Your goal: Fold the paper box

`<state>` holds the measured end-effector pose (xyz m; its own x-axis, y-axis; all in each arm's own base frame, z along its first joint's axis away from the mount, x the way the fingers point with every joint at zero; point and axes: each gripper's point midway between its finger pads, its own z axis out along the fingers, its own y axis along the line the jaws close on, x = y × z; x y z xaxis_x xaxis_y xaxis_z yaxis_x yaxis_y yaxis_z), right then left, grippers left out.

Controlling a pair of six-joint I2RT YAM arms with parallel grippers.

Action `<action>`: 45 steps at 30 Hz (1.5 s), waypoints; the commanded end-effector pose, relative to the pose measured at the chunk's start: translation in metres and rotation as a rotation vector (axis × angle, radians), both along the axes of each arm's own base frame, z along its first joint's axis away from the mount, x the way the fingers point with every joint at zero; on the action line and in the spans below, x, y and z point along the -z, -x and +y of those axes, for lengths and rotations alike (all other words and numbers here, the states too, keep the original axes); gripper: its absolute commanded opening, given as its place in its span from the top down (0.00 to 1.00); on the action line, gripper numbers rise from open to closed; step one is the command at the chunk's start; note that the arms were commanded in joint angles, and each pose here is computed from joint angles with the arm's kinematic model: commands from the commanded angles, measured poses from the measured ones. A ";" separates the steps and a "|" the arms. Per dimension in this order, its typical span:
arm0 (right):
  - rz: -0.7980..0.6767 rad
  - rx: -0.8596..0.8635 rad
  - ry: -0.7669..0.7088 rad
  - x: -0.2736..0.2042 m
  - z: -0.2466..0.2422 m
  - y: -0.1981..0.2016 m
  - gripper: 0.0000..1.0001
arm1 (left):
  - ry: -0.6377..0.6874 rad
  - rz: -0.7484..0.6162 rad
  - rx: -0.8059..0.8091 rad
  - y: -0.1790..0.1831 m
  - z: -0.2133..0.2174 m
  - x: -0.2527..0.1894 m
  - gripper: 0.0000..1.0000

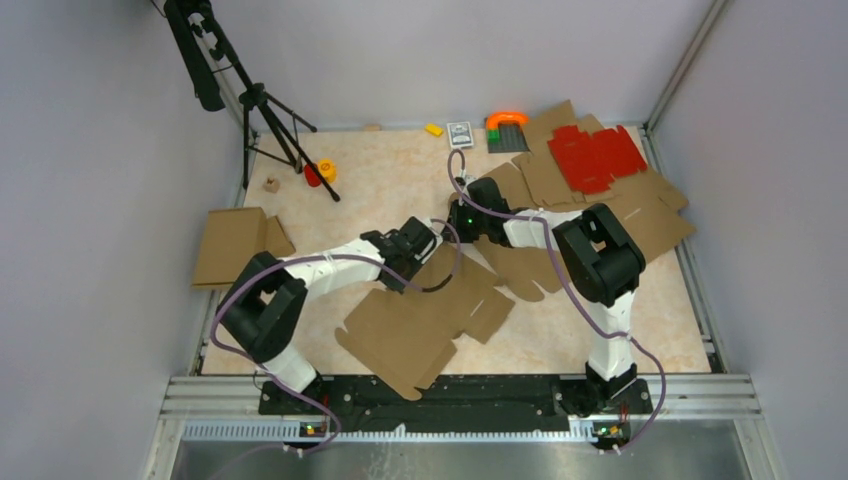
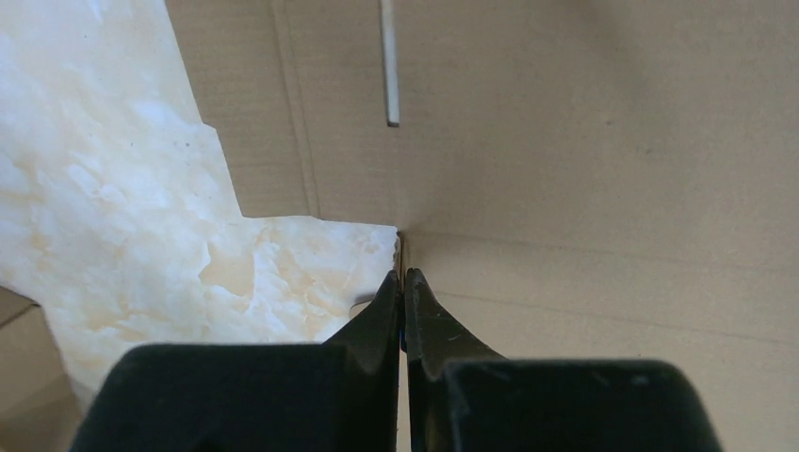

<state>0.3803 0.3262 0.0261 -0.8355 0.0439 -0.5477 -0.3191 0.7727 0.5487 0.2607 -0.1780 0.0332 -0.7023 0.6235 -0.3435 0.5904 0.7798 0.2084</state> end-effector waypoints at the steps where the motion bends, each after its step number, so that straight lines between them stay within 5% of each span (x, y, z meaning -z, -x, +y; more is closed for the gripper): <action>1: 0.061 0.020 0.112 0.034 -0.019 0.007 1.00 | -0.123 -0.077 0.117 0.006 0.001 -0.002 1.00; 16: 0.061 0.019 0.110 0.033 -0.018 0.007 1.00 | -0.313 -0.092 0.248 0.028 -0.017 0.015 1.00; 20: 0.061 0.020 0.111 0.033 -0.018 0.007 1.00 | -0.351 -0.057 0.265 0.038 -0.021 0.022 0.87; 24: 0.060 0.019 0.111 0.033 -0.018 0.007 1.00 | -0.313 -0.007 0.248 0.046 -0.029 0.024 0.73; 32: 0.062 0.020 0.113 0.033 -0.019 0.008 1.00 | -0.155 0.087 0.214 0.058 -0.044 0.017 0.68; 36: 0.062 0.020 0.113 0.033 -0.019 0.007 1.00 | -0.069 0.159 0.152 0.059 -0.043 0.015 0.70; 41: 0.062 0.021 0.113 0.033 -0.019 0.007 1.00 | 0.029 0.239 0.093 0.057 -0.041 0.021 0.85; 45: 0.063 0.021 0.113 0.033 -0.019 0.008 1.00 | 0.049 0.269 0.031 0.050 -0.033 0.026 0.82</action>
<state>0.3770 0.3274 0.0257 -0.8423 0.0372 -0.5378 -0.3211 0.7668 0.5558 0.2187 -0.2036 0.0157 -0.6929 0.6963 -0.1873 0.6843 0.7169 0.1333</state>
